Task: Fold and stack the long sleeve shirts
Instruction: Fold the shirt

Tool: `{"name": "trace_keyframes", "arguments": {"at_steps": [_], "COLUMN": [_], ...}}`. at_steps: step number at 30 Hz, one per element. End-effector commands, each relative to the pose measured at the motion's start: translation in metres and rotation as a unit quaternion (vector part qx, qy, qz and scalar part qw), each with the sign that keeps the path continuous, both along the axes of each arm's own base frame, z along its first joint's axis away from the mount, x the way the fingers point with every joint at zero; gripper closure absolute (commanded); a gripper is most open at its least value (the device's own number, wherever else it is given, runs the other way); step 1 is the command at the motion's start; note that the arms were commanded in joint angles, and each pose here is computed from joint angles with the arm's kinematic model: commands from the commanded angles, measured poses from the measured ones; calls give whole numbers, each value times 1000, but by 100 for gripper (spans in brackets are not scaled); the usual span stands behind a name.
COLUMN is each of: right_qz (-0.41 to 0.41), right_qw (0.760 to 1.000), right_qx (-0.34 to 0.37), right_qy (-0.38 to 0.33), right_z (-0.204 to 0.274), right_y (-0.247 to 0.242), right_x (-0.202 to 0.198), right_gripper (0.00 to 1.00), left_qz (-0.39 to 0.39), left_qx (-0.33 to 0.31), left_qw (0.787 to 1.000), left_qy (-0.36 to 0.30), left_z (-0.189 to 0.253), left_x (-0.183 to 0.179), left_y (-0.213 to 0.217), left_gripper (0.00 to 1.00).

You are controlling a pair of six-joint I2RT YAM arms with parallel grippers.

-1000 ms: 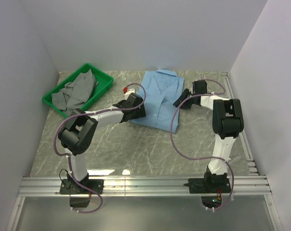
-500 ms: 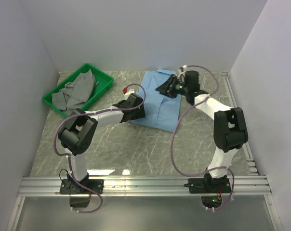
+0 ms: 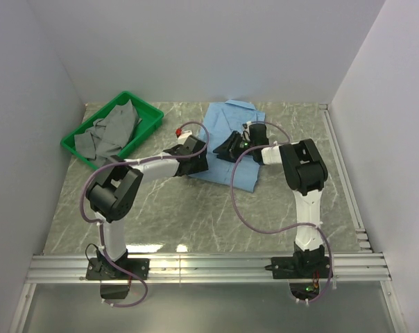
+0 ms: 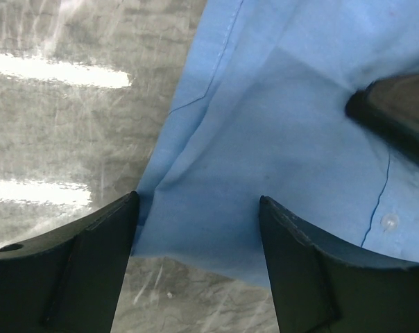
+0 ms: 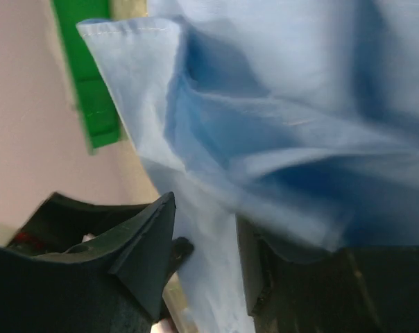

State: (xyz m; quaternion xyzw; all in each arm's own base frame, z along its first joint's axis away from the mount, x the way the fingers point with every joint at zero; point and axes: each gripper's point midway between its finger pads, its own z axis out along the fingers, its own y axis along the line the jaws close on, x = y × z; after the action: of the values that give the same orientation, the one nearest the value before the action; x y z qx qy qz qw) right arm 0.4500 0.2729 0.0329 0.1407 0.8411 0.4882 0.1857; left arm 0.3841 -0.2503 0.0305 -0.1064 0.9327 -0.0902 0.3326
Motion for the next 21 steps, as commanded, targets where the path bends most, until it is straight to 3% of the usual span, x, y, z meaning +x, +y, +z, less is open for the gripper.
{"name": "trace_keyframes", "arguments": {"at_steps": [1, 8, 15, 20, 21], "right_qz": [-19, -33, -4, 2, 3], "right_qw": [999, 999, 995, 988, 990], "right_qx": [10, 10, 9, -1, -3], "right_qy": [-26, -18, -99, -153, -144], "right_z": [1, -9, 76, 139, 133], "right_y": [-11, -29, -30, -39, -41], "right_x": [26, 36, 47, 19, 7], "right_gripper": [51, 52, 51, 51, 51], "left_qz": [11, 19, 27, 32, 32], "left_qx": [-5, -4, -33, -66, -75], "left_qw": [999, 997, 999, 997, 996], "left_qy": [41, 70, 31, -13, -20], "left_z": [-18, -32, 14, 64, 72], "left_x": [-10, -26, -20, -17, -17], "left_y": [3, 18, 20, 19, 17], "left_gripper": [24, 25, 24, 21, 20]}}
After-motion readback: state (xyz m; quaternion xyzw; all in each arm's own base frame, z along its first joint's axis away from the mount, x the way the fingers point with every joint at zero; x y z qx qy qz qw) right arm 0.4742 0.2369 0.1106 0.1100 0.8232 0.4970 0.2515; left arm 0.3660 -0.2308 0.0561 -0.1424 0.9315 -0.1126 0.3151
